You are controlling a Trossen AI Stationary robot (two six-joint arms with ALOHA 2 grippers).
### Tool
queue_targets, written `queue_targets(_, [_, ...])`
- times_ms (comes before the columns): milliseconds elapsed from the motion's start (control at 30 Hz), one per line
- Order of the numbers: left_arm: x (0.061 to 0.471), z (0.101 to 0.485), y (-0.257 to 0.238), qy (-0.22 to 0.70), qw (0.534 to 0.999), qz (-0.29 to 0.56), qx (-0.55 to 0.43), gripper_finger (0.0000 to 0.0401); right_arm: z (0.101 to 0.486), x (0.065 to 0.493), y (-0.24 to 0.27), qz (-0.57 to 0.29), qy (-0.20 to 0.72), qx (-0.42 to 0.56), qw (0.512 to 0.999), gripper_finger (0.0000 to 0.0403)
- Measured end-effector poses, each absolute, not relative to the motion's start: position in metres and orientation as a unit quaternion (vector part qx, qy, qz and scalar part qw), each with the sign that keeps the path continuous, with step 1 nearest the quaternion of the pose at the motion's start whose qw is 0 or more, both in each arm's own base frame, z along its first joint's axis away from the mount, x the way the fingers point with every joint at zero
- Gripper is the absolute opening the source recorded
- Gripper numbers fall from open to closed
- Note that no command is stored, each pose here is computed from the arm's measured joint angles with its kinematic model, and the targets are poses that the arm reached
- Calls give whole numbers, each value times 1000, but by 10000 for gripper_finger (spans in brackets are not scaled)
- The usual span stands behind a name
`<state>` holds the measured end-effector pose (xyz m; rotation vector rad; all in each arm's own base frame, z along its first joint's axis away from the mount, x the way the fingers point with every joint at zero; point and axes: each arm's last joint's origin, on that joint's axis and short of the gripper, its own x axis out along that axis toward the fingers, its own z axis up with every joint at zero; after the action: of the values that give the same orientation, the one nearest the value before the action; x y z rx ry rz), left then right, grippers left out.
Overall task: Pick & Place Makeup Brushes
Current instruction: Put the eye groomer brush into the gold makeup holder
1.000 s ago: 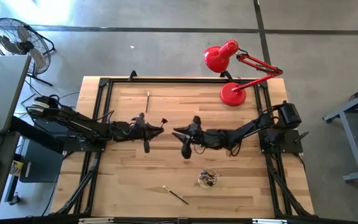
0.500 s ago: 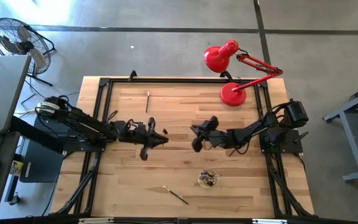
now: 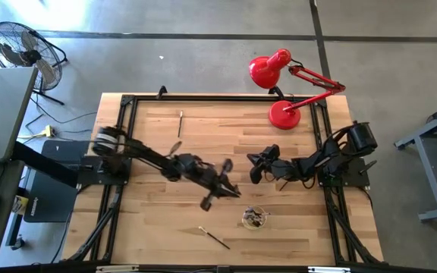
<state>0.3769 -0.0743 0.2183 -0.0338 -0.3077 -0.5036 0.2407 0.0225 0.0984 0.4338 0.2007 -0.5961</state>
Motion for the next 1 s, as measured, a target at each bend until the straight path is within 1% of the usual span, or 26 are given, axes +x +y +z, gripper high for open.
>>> queue_targets(133, [409,219,-83,-164,937,-307,-28,10,98,240,22,-291,101,210,928,2])
queue_targets(267, [434,213,-90,-156,922,-350,-54,10,98,240,22,-289,103,203,930,6])
queue_targets(333, [444,209,-95,-159,916,-363,-64,10,97,240,22,-290,106,202,930,6])
queue_targets(467, [454,191,-107,-134,912,-380,-73,10,96,240,22,-291,111,198,929,2])
queue_targets(533, [459,182,-111,-136,918,-367,-65,10,95,239,23,-291,119,195,929,3])
queue_targets(633, [461,167,-113,-109,928,-350,-65,10,93,238,25,-287,129,198,928,6])
queue_targets(767, [467,165,-111,-95,947,-303,-44,10,90,236,25,-306,136,207,919,3])
queue_targets(833, [468,158,-113,-75,951,-298,-45,10,88,235,25,-309,143,205,918,2])
queue_targets(1000, [468,158,-119,-61,956,-286,-26,10,87,234,25,-311,149,202,916,6])
